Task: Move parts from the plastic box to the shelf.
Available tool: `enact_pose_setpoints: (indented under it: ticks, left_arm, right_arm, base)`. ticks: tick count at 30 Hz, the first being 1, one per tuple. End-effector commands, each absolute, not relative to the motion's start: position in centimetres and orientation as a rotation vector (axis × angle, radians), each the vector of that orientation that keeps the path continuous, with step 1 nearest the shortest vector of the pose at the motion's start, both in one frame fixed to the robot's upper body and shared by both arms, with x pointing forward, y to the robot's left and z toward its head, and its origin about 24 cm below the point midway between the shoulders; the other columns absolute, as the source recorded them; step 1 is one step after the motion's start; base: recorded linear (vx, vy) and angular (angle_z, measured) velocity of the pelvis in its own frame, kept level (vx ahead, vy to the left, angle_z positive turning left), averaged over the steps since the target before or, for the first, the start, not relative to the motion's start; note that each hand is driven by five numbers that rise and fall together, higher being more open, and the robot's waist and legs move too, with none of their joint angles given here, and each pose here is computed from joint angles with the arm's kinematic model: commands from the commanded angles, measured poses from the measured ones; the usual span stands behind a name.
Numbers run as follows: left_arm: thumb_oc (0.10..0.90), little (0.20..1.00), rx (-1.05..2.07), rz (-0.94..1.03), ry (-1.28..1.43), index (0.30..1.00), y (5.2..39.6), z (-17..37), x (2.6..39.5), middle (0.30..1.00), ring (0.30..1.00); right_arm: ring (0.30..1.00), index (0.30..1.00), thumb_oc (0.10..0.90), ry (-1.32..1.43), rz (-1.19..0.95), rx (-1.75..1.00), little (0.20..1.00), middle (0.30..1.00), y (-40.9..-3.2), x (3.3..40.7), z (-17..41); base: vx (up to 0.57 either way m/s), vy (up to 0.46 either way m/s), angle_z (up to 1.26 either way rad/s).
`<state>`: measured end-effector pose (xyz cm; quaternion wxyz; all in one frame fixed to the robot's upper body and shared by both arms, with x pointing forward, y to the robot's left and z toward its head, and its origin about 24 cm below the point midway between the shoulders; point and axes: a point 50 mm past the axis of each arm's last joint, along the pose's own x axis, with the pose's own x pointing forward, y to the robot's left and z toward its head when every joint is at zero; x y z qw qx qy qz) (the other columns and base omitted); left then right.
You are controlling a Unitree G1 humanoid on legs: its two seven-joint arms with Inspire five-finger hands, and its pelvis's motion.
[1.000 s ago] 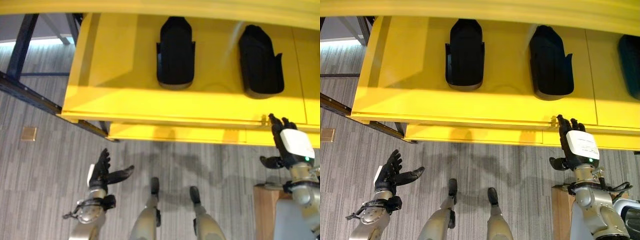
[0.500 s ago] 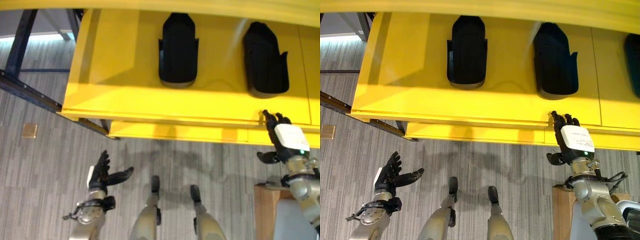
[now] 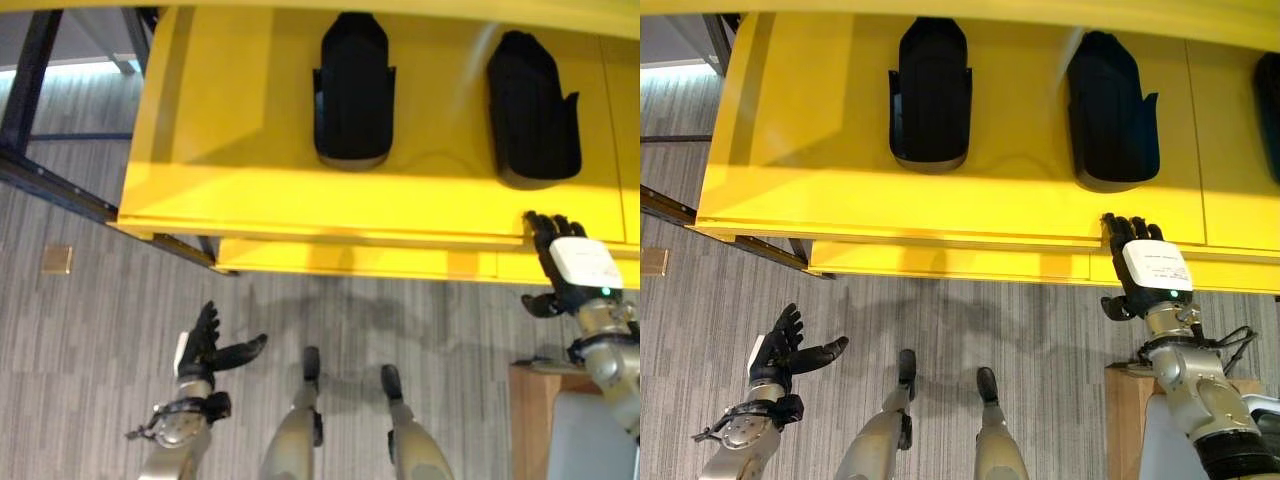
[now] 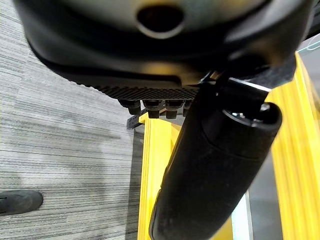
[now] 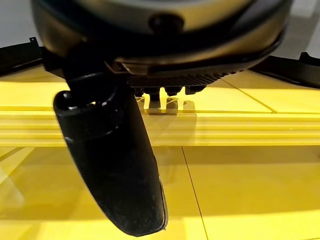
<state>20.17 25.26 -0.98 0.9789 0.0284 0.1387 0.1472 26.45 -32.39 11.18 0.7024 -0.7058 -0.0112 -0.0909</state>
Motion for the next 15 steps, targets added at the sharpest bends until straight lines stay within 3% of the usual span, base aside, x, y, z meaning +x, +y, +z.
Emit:
enact_pose_setpoints:
  ticks: [1,15]
  left_arm:
    - [0.900,1.000,0.073,0.303,0.136,1.000,26.0,1.3,21.0,1.000,1.000]
    - [0.900,1.000,0.068,0.311,0.134,1.000,26.2,1.3,21.0,1.000,1.000]
  right_arm:
    - [1.000,1.000,0.900,-0.057,-0.268,-1.681,1.000,1.000,-33.8,27.7,14.5]
    - [1.000,1.000,0.900,-0.075,-0.248,-1.742,1.000,1.000,-33.6,29.1,16.3]
  base:
    - [0.00,0.000,0.00]
    - [0.00,0.000,0.00]
